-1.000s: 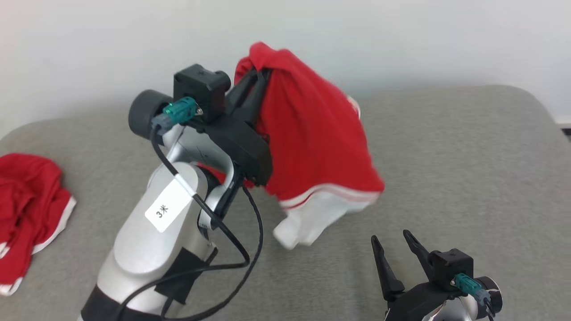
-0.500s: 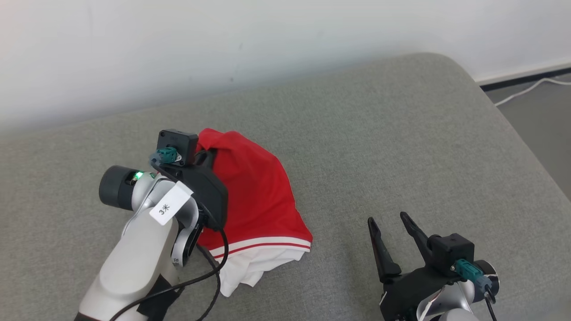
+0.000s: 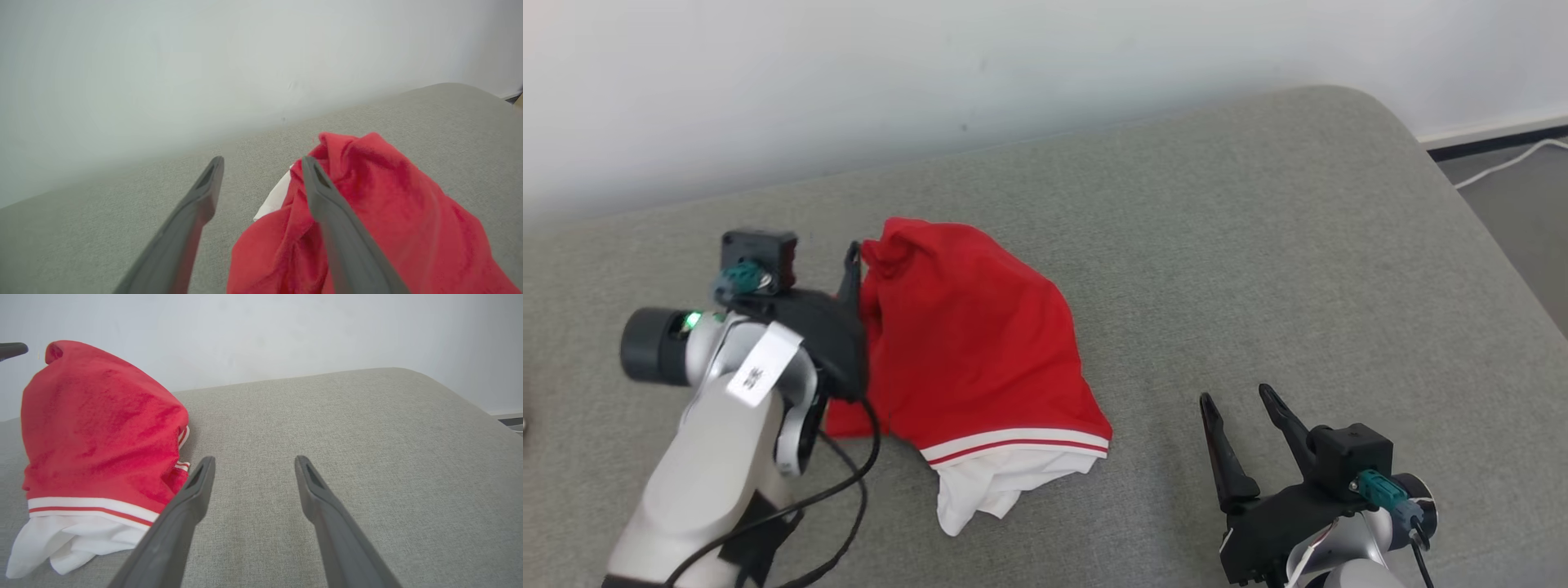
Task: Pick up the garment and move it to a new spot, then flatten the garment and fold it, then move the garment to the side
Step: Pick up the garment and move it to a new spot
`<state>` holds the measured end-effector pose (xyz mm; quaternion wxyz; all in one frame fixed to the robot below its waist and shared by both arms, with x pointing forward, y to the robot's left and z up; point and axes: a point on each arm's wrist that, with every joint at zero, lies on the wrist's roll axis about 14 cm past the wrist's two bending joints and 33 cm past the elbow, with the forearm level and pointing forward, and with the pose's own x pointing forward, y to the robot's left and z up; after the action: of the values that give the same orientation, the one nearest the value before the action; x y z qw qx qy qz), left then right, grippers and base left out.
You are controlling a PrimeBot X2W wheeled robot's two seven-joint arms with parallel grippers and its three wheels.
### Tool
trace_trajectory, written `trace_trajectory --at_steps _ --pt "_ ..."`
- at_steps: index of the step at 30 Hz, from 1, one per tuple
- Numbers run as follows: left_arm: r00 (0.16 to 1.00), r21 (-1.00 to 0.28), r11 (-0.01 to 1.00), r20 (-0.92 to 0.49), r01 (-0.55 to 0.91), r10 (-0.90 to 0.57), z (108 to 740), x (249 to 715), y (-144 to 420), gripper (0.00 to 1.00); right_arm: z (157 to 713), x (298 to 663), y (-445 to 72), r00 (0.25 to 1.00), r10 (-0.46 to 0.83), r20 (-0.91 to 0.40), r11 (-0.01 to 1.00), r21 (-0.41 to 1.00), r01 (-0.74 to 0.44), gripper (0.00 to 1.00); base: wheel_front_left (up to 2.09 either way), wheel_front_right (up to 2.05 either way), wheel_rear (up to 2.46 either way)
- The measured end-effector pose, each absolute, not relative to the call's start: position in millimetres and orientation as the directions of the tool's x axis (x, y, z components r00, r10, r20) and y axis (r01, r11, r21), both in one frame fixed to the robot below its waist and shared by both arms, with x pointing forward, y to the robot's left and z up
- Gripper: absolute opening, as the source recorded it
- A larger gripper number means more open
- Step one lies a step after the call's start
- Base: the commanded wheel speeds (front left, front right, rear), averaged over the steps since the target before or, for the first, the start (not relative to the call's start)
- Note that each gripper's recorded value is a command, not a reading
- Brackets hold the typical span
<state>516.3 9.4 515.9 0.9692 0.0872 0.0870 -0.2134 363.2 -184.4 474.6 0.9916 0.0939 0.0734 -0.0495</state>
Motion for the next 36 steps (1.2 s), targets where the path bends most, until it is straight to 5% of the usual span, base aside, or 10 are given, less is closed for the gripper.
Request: trace_trajectory --at_steps 15,36 --pt "0.827 0.054 0.900 -0.421 0.433 -0.373 422 434 59 1.00 476 363 -159 0.990 -0.006 -0.142 0.982 0.186 0.033 1.00 0.00 0.00 0.00" --pt "0.745 0.027 0.868 -0.526 0.496 -0.409 389 450 33 0.96 466 365 -178 0.982 -0.059 -0.181 0.981 0.174 0.091 1.00 0.00 0.00 0.00"
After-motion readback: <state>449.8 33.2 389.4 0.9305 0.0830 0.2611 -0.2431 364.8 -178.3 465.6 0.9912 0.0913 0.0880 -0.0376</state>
